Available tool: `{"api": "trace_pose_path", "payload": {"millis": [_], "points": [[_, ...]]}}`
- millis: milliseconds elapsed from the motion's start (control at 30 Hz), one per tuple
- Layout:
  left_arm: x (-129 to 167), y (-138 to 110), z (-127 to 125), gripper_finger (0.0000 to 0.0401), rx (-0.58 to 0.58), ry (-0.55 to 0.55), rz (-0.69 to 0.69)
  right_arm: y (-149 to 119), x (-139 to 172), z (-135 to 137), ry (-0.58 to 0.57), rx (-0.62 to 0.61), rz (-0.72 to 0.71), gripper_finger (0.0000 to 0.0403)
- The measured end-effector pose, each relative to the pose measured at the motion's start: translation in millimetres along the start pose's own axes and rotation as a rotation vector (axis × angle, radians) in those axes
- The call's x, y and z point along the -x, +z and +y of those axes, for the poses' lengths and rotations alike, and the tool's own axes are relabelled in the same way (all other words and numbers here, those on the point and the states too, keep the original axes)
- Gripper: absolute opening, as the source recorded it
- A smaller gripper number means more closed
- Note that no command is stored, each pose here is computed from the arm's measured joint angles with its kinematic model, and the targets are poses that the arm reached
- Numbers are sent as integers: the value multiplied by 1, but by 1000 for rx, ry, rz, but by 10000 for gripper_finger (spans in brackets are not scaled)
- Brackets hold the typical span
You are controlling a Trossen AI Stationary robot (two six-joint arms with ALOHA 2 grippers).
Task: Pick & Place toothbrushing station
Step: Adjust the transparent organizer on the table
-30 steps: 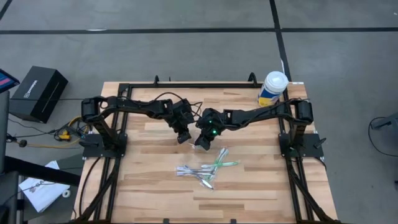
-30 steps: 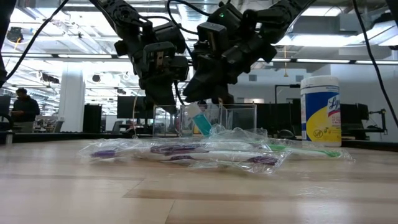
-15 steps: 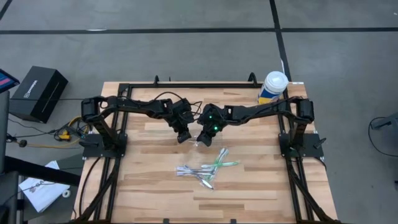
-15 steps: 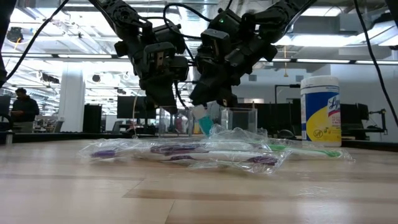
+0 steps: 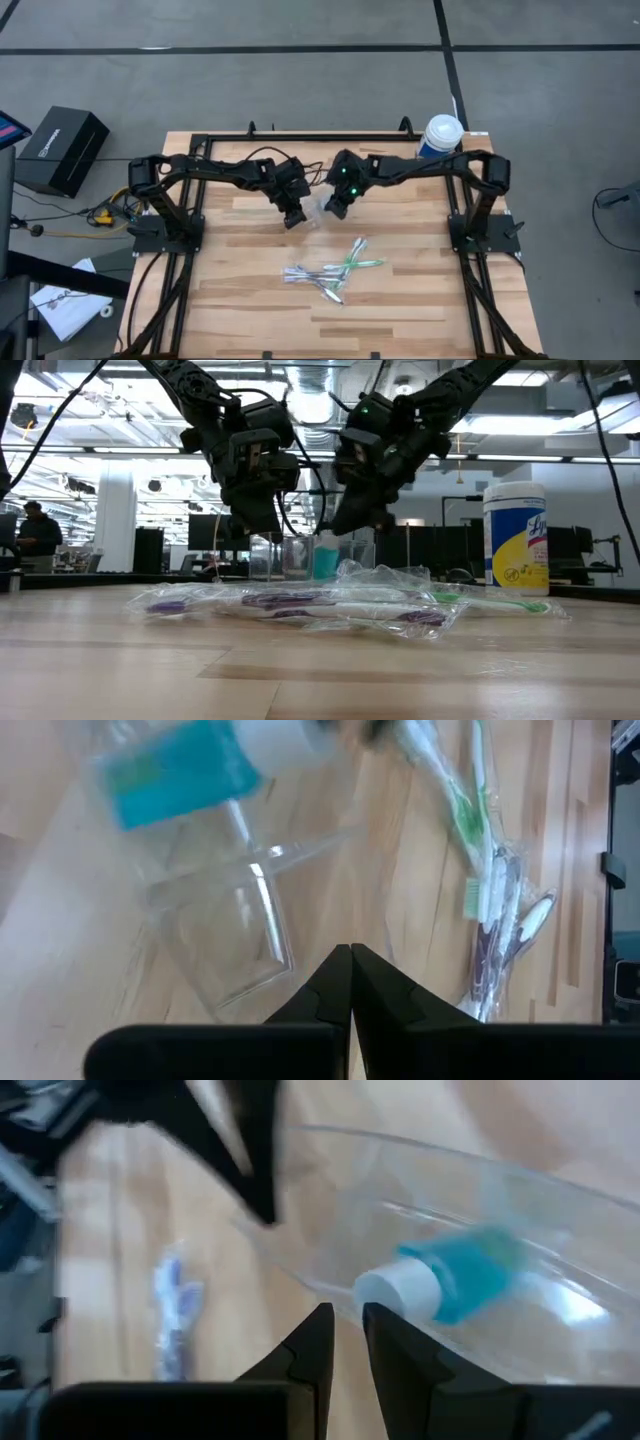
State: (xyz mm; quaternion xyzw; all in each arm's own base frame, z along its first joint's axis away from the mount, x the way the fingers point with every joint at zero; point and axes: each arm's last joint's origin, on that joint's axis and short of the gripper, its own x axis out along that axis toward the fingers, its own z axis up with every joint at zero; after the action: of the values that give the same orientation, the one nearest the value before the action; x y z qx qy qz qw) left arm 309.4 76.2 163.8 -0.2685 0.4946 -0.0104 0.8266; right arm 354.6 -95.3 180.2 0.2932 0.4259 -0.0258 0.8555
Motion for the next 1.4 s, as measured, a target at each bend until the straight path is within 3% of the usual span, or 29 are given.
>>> {"api": "trace_pose_path", "payload": {"millis": [533,1000,1400], "points": [[-3,0,-5,0,13,-23,-7,15,24,-45,-81,-37,-86,59],[0,-1,-7,0,18,-12,-8,34,44,-34,-4,-2,-160,62],[12,-1,-13,0,12,-45,-22,28,56,-27,-33,-3,-123,108]]}}
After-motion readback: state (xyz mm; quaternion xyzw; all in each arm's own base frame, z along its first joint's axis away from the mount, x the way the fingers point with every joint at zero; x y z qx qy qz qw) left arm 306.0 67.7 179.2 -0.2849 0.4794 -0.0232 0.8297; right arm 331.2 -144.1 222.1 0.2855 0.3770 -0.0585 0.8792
